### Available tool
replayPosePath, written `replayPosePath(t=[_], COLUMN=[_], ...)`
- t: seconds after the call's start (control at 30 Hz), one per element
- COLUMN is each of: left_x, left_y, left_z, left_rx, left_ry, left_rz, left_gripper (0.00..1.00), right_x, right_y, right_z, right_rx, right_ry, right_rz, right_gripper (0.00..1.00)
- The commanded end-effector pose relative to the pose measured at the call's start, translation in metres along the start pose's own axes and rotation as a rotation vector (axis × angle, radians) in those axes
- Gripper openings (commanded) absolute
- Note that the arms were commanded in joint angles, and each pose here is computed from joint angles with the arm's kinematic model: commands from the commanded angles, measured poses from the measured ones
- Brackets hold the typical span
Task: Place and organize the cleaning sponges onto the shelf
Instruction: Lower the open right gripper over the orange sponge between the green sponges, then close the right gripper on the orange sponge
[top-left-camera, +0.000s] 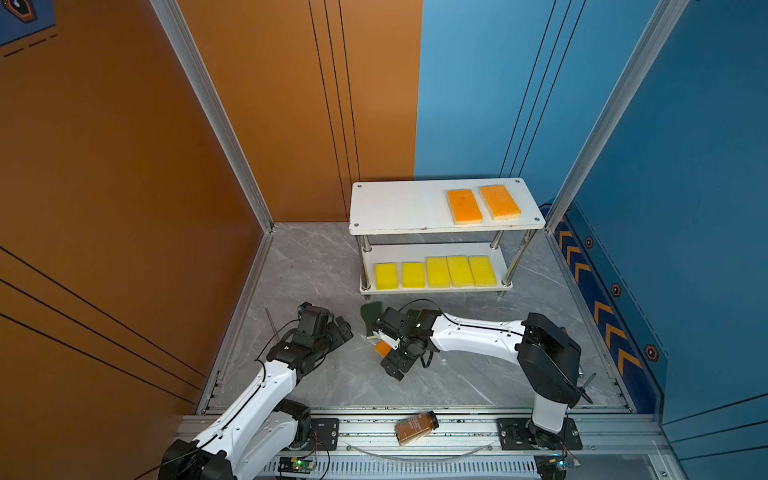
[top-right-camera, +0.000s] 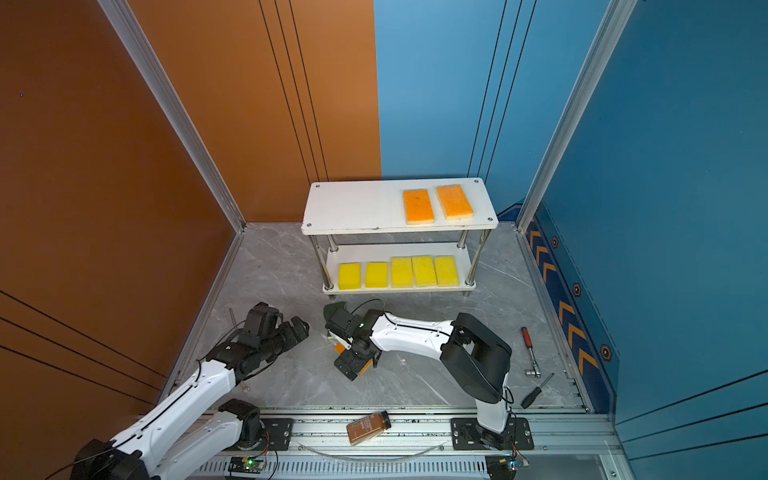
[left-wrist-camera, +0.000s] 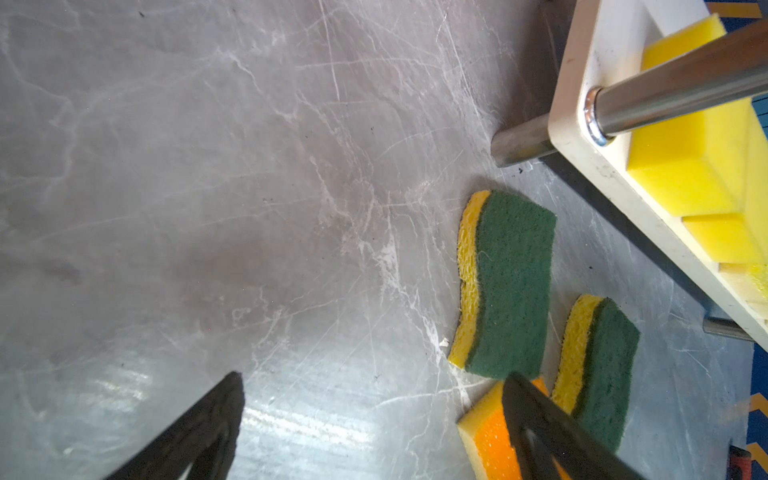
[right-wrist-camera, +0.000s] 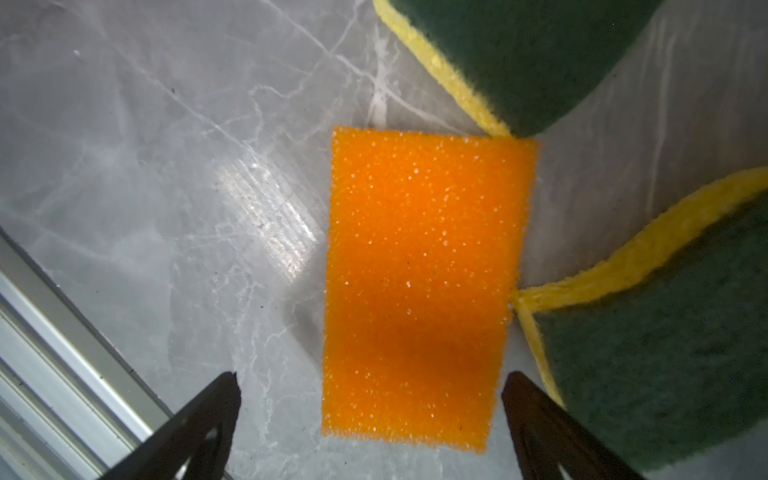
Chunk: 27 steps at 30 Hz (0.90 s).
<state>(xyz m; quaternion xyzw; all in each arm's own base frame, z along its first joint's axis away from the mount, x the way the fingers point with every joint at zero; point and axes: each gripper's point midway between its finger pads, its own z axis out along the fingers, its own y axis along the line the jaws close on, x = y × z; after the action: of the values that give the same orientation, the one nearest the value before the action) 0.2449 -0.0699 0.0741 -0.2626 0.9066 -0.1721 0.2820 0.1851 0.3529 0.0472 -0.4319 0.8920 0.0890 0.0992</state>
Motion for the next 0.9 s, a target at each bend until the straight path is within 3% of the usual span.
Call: replayPosePath(t=[0.0,0.43,0.87], left_x=[0.001,0.001,-0.004], left_y=[0.002,0.002,-0.002], left_z=[0.002,0.003,0.005], left_rx=[0.001,0.003,0.011], left_ry=[0.008,0.008,0.009], left_rz=[0.001,0.001,0.005], left_gripper=[0.98,0.98,0.98], right_x=[0.012,0.015,0.015], right_y=[-0.009,-0.003,-0.005], right_z=[0.006,0.027,0.019], right_rx=[0.03,0.008,0.049], right_ry=[0.054,0.107,0.115], right_rz=[0.03,0.043,0.094], right_gripper=[0.97,0.88,0.77])
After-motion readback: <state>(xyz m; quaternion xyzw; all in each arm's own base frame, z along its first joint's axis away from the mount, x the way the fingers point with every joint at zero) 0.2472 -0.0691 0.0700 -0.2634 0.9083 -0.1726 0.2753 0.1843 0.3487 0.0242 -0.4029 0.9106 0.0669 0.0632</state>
